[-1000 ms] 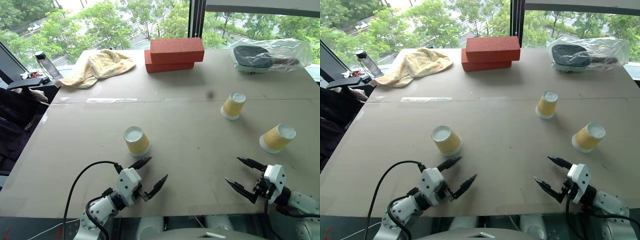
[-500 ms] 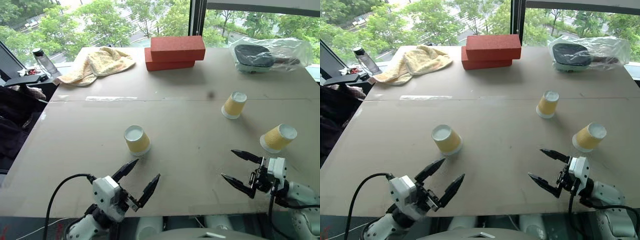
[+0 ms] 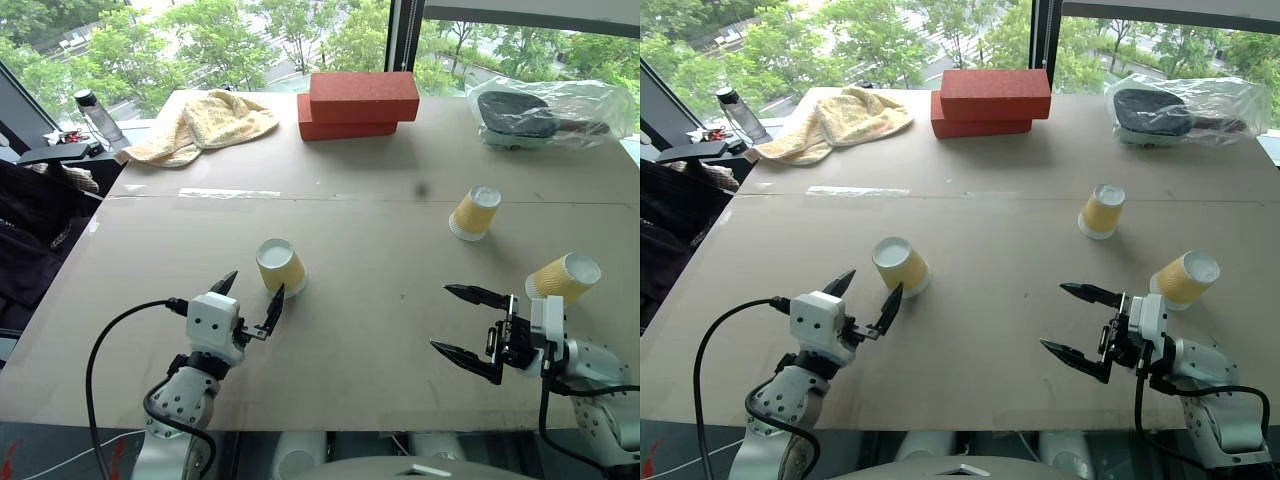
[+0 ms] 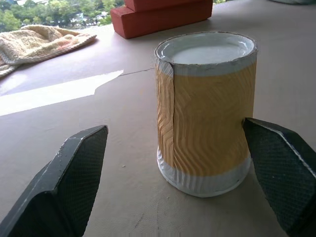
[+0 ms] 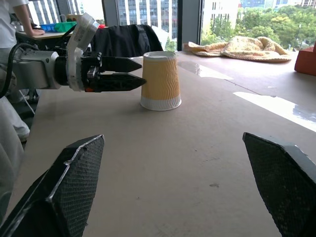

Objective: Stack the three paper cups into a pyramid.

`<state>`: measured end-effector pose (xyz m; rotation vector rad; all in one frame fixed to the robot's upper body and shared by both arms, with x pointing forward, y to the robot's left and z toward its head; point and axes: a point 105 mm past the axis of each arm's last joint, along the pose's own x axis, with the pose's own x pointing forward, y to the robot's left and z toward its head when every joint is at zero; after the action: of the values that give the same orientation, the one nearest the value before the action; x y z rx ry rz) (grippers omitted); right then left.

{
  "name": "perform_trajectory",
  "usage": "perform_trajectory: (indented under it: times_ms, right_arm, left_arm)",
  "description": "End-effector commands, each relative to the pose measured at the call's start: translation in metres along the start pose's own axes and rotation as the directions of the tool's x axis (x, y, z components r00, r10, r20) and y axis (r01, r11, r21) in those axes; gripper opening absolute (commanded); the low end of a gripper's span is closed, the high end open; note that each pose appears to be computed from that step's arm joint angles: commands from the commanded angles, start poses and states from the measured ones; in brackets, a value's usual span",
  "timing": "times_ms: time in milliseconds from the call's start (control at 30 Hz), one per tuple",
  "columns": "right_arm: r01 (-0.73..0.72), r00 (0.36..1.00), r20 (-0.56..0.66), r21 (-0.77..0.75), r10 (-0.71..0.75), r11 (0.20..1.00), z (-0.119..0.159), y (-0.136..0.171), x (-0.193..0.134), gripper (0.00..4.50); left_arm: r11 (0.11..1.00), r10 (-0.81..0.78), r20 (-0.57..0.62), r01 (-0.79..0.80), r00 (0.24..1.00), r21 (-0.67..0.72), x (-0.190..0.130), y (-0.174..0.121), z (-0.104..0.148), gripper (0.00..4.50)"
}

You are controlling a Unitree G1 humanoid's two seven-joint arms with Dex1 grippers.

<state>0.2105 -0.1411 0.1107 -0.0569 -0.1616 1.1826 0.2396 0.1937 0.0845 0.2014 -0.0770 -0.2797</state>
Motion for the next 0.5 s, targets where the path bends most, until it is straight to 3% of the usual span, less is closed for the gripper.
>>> perform_trajectory:
  times_ms: [33,500]
  right_arm:
    - [-0.015,0.999,0.034,-0.031,0.016,0.999,0.009,0.004,0.001,4.44]
    - [0.02,0.998,0.06,-0.04,-0.017,0.999,0.01,0.004,0.0,4.44]
  left_arm:
    - [0.999,-0.052,0.06,0.052,0.997,0.006,0.007,-0.002,0.011,4.5]
    - [0.984,-0.168,0.165,0.177,0.972,-0.037,0.045,-0.013,0.03,4.5]
